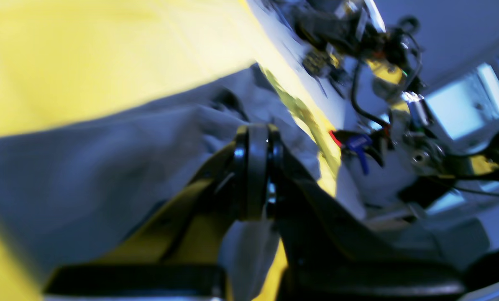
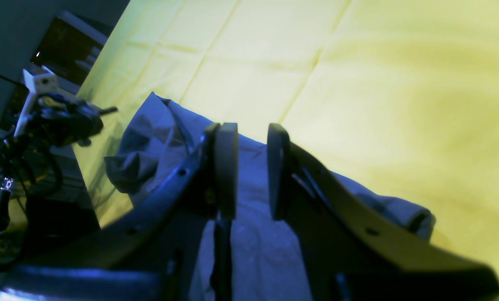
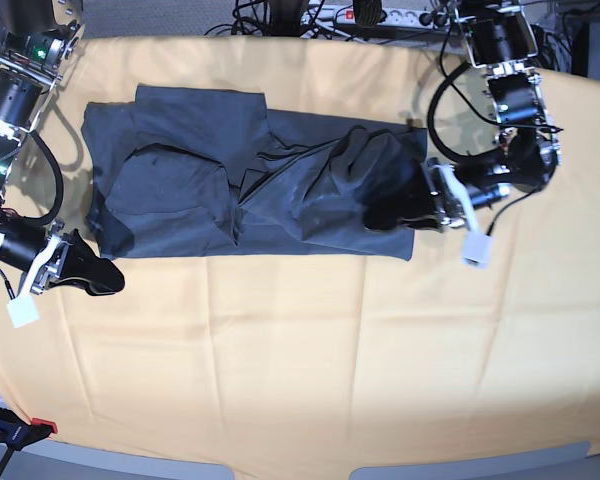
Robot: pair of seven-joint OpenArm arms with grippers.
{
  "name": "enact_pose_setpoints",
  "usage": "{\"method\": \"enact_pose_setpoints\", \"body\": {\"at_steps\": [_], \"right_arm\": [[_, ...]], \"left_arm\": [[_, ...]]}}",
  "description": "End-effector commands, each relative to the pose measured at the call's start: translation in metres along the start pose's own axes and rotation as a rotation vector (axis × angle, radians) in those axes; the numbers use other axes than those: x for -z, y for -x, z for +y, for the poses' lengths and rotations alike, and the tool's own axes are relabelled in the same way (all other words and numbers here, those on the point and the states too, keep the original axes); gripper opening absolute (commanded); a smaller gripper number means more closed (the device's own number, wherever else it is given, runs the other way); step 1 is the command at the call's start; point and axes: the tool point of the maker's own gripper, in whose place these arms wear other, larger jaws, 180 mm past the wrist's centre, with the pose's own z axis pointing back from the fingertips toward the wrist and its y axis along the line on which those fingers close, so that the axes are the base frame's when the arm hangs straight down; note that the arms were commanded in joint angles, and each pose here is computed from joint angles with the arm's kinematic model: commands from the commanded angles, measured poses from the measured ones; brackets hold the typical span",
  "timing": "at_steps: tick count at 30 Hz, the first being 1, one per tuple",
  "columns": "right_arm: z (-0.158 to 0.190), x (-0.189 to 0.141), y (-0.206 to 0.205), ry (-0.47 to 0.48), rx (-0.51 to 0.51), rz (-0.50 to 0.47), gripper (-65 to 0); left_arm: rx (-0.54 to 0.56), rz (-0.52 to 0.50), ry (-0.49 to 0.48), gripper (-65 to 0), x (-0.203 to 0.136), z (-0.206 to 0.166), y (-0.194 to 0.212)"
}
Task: Fold the T-shirt properly
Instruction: 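Grasp the hem end with the left gripper and fold it toward the collar end, then fold the bundle over again with the right gripper toward the left gripper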
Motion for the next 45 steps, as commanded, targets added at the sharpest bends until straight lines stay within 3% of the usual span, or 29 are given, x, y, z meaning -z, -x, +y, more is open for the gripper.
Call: {"method": "enact_pose_setpoints", "body": {"at_steps": [1, 9, 14, 20, 25, 27, 29, 31, 33, 38, 45], "right_arm": [[0.005, -0.007, -0.022, -0.010, -0.038, -0.055, -49.7], [0.005, -0.007, -0.022, -0.010, -0.039, -0.055, -49.7], [0.005, -0.007, -0.023, -0.011, -0.039, -0.055, -49.7], [0.005, -0.008, -0.031, -0.008, -0.055, -0.065, -49.7], [-0.002, -0.026, -0.047, 0.037, -0.101, -0.062, -49.7], [-0.007, -0.038, -0.054, 0.071, -0.124, -0.052, -46.2], [-0.012, -0.048, -0.055, 0.099, -0.125, -0.038, -37.5], [-0.019, -0.057, -0.042, 0.130, -0.095, 0.003, -28.4], [-0.027, -0.064, -0.016, 0.155, -0.058, 0.059, -24.2], [-0.033, -0.070, 0.059, 0.168, 0.070, 0.185, -24.3], [-0.034, -0.076, 0.124, 0.194, 0.140, 0.306, -24.3]], "left_arm": [[0.046, -0.032, 0.004, -65.0, -0.007, -0.003, -0.017], [0.086, 0.101, -0.143, -65.0, -0.041, 0.022, -0.006], [0.083, 0.153, -0.151, -65.0, -0.043, 0.024, 0.004], [0.096, 0.332, -0.120, -65.0, -0.017, 0.021, 0.042], [0.148, 0.520, -0.225, -65.0, -0.020, 0.041, 0.073], [0.182, 0.538, -0.290, -65.0, -0.022, 0.053, 0.075], [0.207, 0.540, -0.336, -65.0, -0.025, 0.062, 0.072], [0.204, 0.526, -0.355, -65.0, -0.026, 0.065, 0.069], [0.203, 0.529, -0.359, -65.0, -0.028, 0.066, 0.069], [0.209, 0.534, -0.367, -65.0, -0.034, 0.067, 0.066], [0.222, 0.568, -0.403, -65.0, -0.051, 0.074, 0.061]]}}
